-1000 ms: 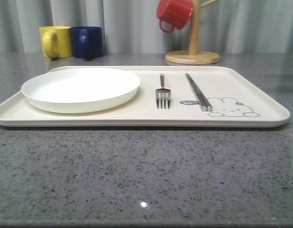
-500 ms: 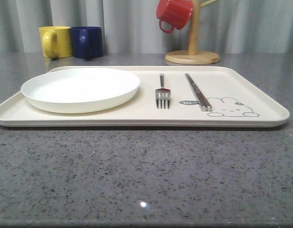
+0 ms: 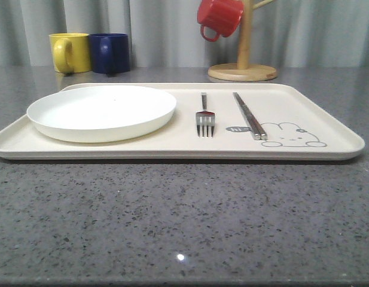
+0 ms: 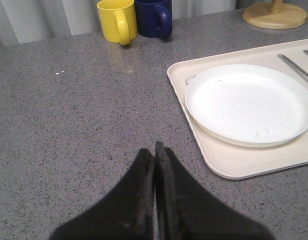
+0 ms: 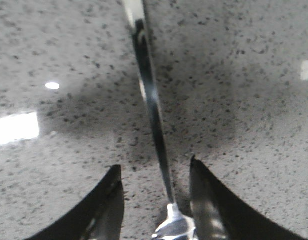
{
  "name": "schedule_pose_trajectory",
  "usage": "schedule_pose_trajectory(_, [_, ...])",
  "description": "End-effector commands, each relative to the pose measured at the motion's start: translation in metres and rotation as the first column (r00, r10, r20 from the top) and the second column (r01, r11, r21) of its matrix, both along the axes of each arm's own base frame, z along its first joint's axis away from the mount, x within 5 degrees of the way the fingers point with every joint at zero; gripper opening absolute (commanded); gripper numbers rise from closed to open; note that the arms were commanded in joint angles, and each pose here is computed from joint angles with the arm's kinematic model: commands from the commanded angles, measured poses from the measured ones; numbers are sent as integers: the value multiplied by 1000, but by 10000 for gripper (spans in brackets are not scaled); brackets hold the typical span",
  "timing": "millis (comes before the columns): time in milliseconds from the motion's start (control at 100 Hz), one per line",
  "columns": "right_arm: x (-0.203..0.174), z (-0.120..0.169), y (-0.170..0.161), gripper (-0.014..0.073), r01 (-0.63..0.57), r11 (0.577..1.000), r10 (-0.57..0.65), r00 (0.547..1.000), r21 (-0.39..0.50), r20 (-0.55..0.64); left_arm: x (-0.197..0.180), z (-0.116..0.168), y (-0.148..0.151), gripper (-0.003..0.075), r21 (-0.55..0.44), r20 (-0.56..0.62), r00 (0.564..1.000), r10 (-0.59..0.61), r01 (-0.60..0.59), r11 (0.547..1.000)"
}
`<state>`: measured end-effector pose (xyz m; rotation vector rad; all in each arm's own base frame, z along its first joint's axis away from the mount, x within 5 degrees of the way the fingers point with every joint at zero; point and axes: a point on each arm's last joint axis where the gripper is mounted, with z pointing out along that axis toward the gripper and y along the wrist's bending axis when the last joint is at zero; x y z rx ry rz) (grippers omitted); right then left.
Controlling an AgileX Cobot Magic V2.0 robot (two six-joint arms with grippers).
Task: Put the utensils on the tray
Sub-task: 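Move the right gripper to the steel spoon and grasp it, then lower the spoon onto the tray beside the chopsticks and release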
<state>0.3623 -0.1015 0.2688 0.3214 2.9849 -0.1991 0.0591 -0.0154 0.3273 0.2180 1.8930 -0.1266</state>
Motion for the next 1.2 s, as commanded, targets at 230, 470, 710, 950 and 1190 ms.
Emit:
schedule_pose_trajectory(230, [-2,11,-12,327,12,1000,-12,1000,-25,28,2,13,-1,-19,-37,80,997,4,-1,999])
schedule_pose_trajectory(470, [0,8,-10,102,14,1000,-14,1000,-5,27,2,13,-1,-19,-37,80,997,4,-1,999])
schedule_pose_trajectory(710, [2,1,-11,-68,15,1000,-15,1000,1,2,2,13,-1,-19,-37,80,997,4,-1,999])
schedule_pose_trajectory(950, [2,2,-11,-68,15,1000,-15,1000,3,10,2,13,-1,-19,-37,80,997,4,-1,999])
schedule_pose_trajectory(1190, [-10,38,11,-68,2,996,-13,992,88,122,2,13,-1,-19,-37,80,997,4,-1,999])
